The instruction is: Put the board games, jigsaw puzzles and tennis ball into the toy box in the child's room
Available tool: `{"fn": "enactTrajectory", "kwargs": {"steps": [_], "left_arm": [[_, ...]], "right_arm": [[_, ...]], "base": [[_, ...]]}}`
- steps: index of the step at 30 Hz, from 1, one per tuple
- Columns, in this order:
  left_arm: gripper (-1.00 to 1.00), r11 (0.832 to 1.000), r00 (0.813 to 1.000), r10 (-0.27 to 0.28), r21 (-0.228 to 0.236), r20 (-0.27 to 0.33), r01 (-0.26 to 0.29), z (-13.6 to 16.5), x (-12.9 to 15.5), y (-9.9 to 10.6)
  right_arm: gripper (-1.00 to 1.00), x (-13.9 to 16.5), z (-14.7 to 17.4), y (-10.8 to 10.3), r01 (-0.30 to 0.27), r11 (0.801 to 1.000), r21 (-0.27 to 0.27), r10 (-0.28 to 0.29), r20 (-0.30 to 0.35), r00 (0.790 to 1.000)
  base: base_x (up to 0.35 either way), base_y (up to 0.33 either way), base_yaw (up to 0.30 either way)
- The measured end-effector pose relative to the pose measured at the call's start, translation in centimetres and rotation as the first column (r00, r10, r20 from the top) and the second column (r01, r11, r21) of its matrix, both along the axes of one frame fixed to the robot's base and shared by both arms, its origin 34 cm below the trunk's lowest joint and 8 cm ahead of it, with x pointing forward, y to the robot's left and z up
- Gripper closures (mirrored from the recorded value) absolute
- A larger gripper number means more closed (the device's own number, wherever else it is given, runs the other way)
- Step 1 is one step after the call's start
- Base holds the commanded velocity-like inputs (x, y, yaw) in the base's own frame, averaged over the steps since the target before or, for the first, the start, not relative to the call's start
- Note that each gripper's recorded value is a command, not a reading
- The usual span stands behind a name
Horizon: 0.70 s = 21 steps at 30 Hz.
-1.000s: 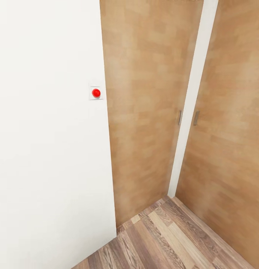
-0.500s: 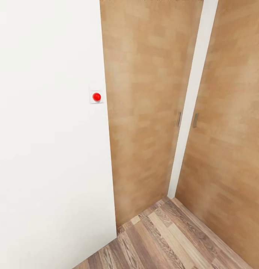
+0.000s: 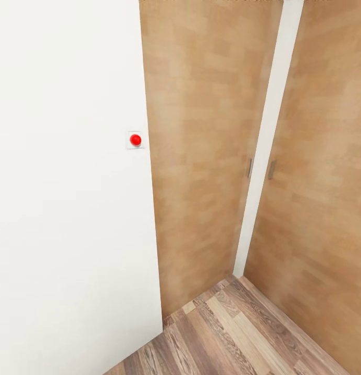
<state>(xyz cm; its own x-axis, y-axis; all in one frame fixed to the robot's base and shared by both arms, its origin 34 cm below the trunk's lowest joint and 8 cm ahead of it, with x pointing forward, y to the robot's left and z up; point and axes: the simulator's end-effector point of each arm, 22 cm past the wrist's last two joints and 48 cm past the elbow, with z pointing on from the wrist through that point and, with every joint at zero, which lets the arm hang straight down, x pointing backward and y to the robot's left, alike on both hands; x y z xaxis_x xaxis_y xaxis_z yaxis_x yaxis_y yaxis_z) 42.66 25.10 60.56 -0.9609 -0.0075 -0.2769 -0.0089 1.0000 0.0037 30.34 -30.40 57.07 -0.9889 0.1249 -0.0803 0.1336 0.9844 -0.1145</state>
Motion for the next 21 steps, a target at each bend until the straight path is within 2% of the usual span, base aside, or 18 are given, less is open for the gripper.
{"fn": "enactTrajectory", "kwargs": {"steps": [4,6,11,17,21], "left_arm": [[-1.00,1.000,1.000,-0.004,-0.004,0.017,0.004,0.6,0.3,-0.1],[-1.00,1.000,0.999,-0.008,-0.007,0.048,0.008,0.9,0.8,-0.2],[-1.00,1.000,0.998,-0.019,-0.006,0.063,0.019,1.0,0.3,-0.4],[-1.00,1.000,0.997,-0.023,-0.006,0.073,0.024,0.9,0.2,-0.5],[-1.00,1.000,0.991,-0.024,-0.005,0.130,0.025,1.3,1.1,-0.5]], "right_arm": [[-1.00,2.2,0.8,-0.3,0.029,1.000,-0.007,-0.028,0.088,0.996],[-1.00,3.0,1.2,-0.5,0.036,0.999,-0.013,-0.034,0.131,0.991],[-1.00,3.3,1.7,-1.6,0.050,0.998,-0.029,-0.044,0.175,0.984],[-1.00,3.3,1.8,-1.9,0.063,0.998,-0.032,-0.056,0.185,0.981],[-1.00,2.8,1.6,-1.3,0.081,0.997,-0.017,-0.077,0.168,0.983]], "base": [[0.000,0.000,-0.088],[0.000,0.000,-0.220],[0.000,0.000,-0.266],[0.000,0.000,-0.285],[0.000,0.000,-0.288]]}}
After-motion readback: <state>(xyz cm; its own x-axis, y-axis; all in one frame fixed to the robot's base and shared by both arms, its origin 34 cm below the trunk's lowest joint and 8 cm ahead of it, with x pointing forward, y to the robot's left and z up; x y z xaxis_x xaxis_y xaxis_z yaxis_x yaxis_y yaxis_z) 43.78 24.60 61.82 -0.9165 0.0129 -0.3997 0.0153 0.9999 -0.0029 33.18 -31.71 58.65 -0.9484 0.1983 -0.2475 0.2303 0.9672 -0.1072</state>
